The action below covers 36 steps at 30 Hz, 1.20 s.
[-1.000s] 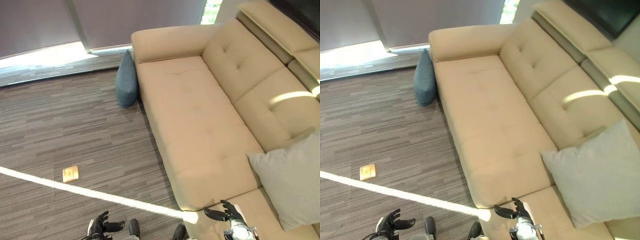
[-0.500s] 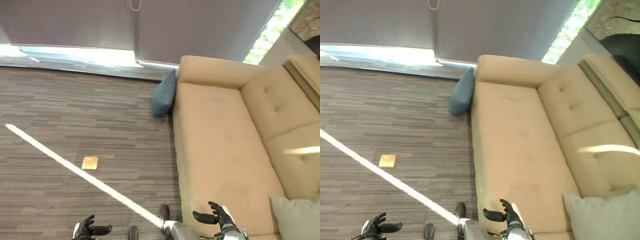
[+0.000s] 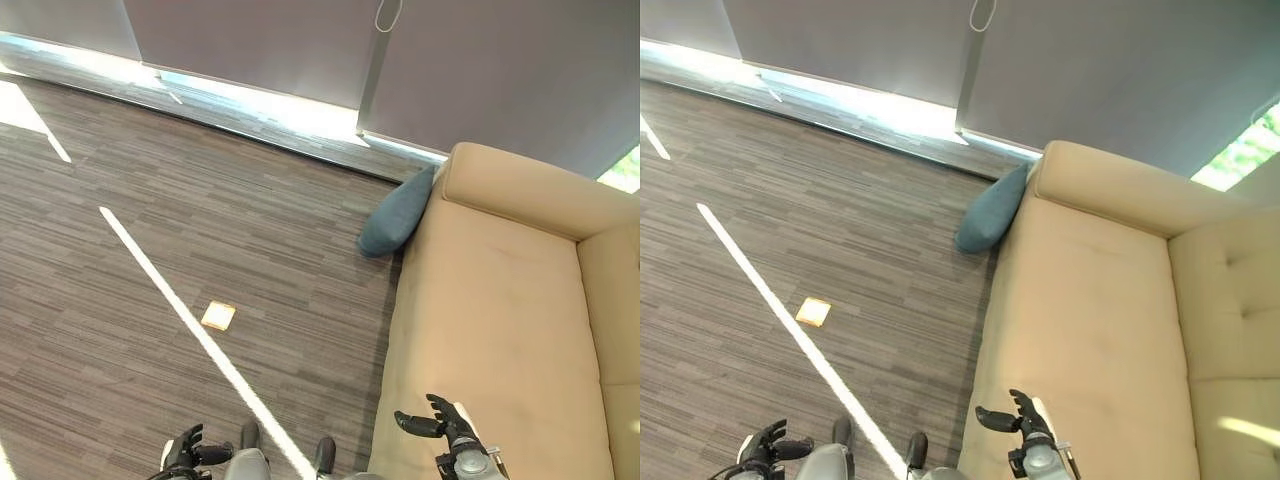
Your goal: Pick up all the scattered cushions and arrange them neatly on the sofa.
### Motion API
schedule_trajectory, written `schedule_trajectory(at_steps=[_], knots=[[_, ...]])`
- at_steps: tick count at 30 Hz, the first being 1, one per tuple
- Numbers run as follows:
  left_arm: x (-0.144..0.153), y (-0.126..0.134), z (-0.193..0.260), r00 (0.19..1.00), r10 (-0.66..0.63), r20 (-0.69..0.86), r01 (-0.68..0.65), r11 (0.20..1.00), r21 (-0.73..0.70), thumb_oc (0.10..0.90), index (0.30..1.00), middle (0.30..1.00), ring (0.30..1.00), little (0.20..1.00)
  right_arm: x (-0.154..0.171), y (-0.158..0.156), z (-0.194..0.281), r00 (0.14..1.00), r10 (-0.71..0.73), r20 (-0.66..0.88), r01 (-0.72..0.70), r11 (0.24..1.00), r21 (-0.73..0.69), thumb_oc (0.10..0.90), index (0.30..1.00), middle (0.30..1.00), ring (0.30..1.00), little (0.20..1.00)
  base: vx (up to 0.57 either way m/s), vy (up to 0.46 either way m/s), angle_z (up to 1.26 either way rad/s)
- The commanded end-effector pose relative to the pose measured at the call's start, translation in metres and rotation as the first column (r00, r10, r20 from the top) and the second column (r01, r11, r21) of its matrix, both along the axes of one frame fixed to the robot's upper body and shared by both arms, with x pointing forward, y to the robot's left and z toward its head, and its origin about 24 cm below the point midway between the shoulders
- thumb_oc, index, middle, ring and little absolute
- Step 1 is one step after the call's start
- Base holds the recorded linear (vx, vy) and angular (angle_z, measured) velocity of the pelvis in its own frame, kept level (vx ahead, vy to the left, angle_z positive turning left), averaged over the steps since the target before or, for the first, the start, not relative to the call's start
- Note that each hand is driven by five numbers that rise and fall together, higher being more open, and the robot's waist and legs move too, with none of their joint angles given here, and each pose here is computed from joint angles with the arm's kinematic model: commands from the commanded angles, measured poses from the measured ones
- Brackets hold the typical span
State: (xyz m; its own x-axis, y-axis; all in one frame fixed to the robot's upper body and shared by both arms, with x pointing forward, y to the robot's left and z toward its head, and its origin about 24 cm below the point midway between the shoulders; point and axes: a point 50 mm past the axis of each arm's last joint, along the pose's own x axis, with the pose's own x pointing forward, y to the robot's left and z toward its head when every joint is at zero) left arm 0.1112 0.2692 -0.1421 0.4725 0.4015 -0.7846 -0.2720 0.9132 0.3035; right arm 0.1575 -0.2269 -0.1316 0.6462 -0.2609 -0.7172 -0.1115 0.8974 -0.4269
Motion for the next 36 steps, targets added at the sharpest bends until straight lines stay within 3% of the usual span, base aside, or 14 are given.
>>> schedule_trajectory(at_steps=[1,11,22,28,36], knots=[[-0.003,0.016,0.006,1.0,-0.029,0.005,0.028,0.998,0.059,0.8,0.9,0.9,0.9,0.9,-0.005,-0.01,0.003,0.999,-0.025,0.038,0.027,0.999,-0.03,0.8,0.9,0.9,0.9,0.9,0.25,0.296,-0.36],[0.009,0.028,0.015,0.998,-0.046,0.032,0.043,0.994,0.099,0.8,0.9,0.9,0.9,0.9,0.008,0.009,0.005,0.997,0.024,0.067,-0.025,1.0,0.016,0.8,0.9,0.9,0.9,0.9,0.18,0.19,-0.09],[0.008,0.011,0.007,0.993,-0.115,-0.006,0.115,0.991,0.065,0.8,0.9,0.9,0.9,0.9,-0.008,-0.006,-0.001,1.0,0.003,-0.004,-0.003,1.0,-0.017,0.8,0.9,0.9,0.9,0.9,0.31,0.049,0.2],[-0.005,0.006,0.001,0.994,-0.104,-0.042,0.105,0.994,0.039,0.8,0.9,0.9,0.9,0.9,-0.019,-0.008,-0.005,0.999,-0.012,-0.032,0.012,1.0,-0.013,0.8,0.9,0.9,0.9,0.9,0.21,-0.051,0.51],[0.002,0.006,0.003,0.998,-0.068,0.001,0.068,0.997,0.025,0.8,0.9,0.9,0.9,0.9,-0.021,-0.012,-0.007,0.998,-0.027,-0.061,0.025,0.999,-0.023,0.8,0.9,0.9,0.9,0.9,0.21,-0.006,-0.04]])
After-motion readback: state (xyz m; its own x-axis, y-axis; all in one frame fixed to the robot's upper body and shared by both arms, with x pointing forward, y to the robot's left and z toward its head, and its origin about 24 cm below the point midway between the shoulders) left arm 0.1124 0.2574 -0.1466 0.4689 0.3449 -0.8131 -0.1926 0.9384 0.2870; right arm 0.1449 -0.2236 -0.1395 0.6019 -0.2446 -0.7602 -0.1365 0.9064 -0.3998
